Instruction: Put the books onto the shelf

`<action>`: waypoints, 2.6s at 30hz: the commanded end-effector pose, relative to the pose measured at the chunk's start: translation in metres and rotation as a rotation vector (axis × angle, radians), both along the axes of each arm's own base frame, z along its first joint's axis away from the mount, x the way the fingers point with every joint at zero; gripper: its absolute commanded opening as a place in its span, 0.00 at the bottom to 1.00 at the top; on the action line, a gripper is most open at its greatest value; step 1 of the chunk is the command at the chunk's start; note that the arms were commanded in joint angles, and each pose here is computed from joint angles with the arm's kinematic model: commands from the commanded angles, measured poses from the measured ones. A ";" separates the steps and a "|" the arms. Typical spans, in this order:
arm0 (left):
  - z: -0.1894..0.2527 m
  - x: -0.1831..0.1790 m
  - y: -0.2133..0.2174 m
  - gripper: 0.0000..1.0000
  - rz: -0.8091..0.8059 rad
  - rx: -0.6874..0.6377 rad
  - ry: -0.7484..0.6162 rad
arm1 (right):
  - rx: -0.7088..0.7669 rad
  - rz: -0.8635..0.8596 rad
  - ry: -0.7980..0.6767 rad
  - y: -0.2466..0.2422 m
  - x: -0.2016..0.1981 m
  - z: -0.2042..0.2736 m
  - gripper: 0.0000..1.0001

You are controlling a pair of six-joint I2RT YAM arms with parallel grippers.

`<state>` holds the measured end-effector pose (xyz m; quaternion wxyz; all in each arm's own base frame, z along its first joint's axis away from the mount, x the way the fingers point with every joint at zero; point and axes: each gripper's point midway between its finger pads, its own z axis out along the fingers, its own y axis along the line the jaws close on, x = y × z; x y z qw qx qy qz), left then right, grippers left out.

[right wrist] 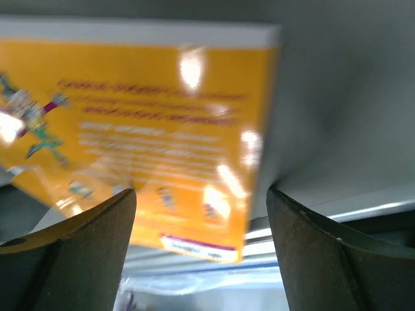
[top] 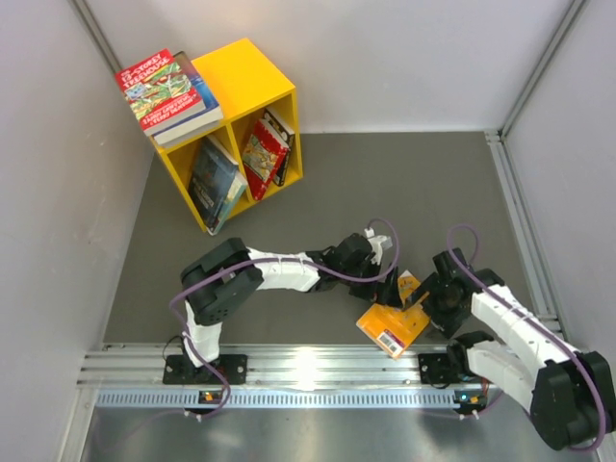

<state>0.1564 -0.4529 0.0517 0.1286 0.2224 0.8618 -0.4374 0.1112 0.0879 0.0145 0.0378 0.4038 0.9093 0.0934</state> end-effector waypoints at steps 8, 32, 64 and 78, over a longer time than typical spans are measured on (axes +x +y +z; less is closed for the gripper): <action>-0.032 -0.024 -0.006 0.78 0.020 -0.037 0.228 | 0.256 0.058 -0.215 0.066 0.046 -0.028 0.24; 0.015 0.000 0.026 0.00 0.151 0.037 0.198 | 0.215 0.285 -0.674 0.075 0.157 0.179 0.95; -0.098 -0.077 0.065 0.20 -0.339 0.713 -0.240 | 0.016 0.165 -0.425 -0.018 0.093 0.152 1.00; -0.084 -0.045 0.140 0.00 0.068 0.626 0.037 | 0.114 0.150 -0.504 -0.005 0.113 0.166 1.00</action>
